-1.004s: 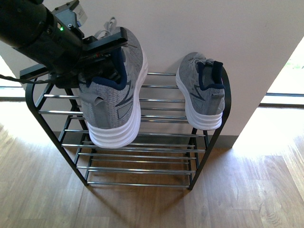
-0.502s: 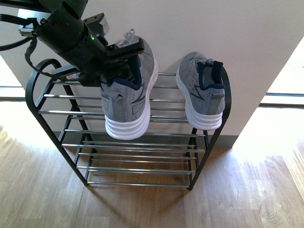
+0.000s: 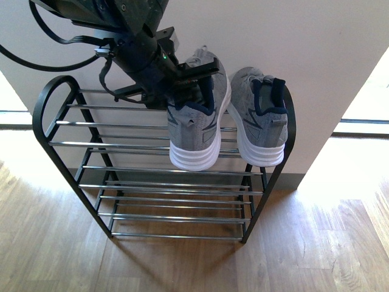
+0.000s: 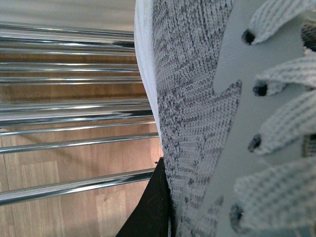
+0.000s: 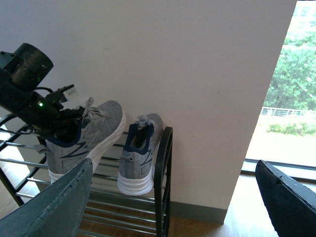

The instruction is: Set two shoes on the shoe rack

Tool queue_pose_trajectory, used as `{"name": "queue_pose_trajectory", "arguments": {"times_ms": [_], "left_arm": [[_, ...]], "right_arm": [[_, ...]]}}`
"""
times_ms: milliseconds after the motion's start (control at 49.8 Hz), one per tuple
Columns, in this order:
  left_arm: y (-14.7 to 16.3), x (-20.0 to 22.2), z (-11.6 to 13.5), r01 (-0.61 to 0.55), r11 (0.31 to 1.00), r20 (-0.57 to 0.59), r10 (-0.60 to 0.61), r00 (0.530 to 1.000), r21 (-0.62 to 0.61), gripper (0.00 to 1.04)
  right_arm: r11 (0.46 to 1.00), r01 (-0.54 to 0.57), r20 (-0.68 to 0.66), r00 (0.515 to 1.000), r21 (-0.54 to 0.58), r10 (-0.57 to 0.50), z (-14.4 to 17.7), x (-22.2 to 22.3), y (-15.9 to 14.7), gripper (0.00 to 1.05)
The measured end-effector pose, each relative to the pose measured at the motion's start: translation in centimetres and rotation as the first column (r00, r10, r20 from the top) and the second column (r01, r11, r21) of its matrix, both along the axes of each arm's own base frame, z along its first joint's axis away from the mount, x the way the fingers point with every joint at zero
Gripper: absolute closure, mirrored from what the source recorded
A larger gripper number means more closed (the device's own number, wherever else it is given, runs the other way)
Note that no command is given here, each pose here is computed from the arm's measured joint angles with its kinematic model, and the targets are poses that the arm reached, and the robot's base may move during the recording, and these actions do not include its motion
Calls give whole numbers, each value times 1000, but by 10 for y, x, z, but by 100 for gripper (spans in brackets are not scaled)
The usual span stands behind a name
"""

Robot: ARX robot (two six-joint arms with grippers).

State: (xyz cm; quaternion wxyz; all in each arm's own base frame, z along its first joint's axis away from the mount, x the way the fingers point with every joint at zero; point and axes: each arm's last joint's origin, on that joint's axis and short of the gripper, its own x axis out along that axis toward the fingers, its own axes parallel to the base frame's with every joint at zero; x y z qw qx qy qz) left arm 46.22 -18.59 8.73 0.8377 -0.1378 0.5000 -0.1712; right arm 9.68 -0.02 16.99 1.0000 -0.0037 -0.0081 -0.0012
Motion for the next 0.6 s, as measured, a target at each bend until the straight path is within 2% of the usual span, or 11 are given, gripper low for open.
{"name": "queue_pose_trajectory", "arguments": {"times_ms": [221, 602], "left_arm": [[-10, 5, -10, -8, 1000, -9, 8, 1000, -13, 101], [-6, 15, -32, -70, 997, -1, 69, 998, -14, 101]], "right_arm": [[1000, 0, 0, 1000, 0, 0, 0, 0, 0, 9], [1000, 0, 0, 1000, 0, 0, 0, 0, 0, 9]]}}
